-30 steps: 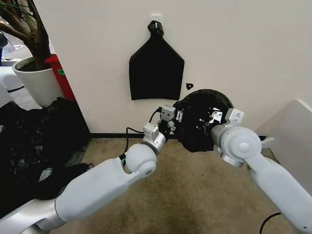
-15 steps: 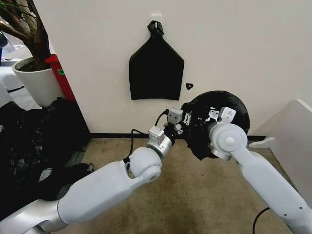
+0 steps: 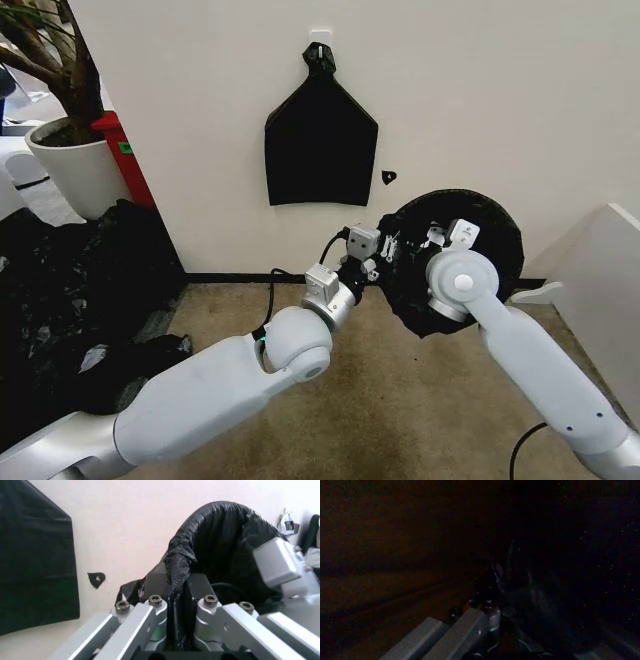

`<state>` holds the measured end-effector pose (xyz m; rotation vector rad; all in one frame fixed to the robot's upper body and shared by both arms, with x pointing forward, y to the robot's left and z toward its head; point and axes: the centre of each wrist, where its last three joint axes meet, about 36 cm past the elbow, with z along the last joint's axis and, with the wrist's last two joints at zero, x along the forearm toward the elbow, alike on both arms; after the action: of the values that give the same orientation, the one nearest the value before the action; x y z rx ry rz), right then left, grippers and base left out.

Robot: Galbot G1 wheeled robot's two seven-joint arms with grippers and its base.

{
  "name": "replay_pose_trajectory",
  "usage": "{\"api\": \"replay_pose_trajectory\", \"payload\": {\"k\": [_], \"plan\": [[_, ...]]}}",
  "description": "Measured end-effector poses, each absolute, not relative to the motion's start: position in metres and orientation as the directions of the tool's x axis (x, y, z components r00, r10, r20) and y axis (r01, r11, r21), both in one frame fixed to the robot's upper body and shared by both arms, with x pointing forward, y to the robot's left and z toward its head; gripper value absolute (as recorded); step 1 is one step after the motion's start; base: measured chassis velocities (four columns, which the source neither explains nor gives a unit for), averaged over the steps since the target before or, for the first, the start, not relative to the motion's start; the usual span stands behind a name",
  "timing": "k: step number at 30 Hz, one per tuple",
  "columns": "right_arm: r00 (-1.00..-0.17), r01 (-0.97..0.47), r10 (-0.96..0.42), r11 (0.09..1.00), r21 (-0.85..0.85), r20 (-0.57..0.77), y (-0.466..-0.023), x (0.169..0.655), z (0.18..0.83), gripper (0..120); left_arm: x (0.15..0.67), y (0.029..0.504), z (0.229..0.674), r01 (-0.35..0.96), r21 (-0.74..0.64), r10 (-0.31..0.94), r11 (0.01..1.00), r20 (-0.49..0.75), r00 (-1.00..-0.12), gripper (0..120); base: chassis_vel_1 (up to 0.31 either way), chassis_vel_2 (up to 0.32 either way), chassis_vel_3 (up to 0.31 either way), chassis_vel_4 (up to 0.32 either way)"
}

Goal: Place the garbage bag over the trash bin.

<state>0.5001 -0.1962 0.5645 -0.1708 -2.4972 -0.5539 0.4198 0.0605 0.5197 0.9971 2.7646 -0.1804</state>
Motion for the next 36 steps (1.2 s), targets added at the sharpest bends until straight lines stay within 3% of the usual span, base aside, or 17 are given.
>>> {"api": "replay_pose_trajectory", "payload": {"k": [28, 36], "plan": [[-0.818, 0.261, 0.02, 0.903, 0.341, 0.575, -0.203, 0.508, 0.556, 0, 0.407, 0.062, 0.521, 0.681, -0.034, 0.654, 0.731, -0.249, -0.714, 5, 0.0, 0.0, 0.0, 0.0], [-0.835, 0.225, -0.002, 0.912, 0.344, 0.55, -0.2, 0.492, 0.565, 0, 0.417, 0.063, 0.514, 0.65, -0.047, 0.625, 0.758, -0.233, -0.745, 5, 0.0, 0.0, 0.0, 0.0]]}}
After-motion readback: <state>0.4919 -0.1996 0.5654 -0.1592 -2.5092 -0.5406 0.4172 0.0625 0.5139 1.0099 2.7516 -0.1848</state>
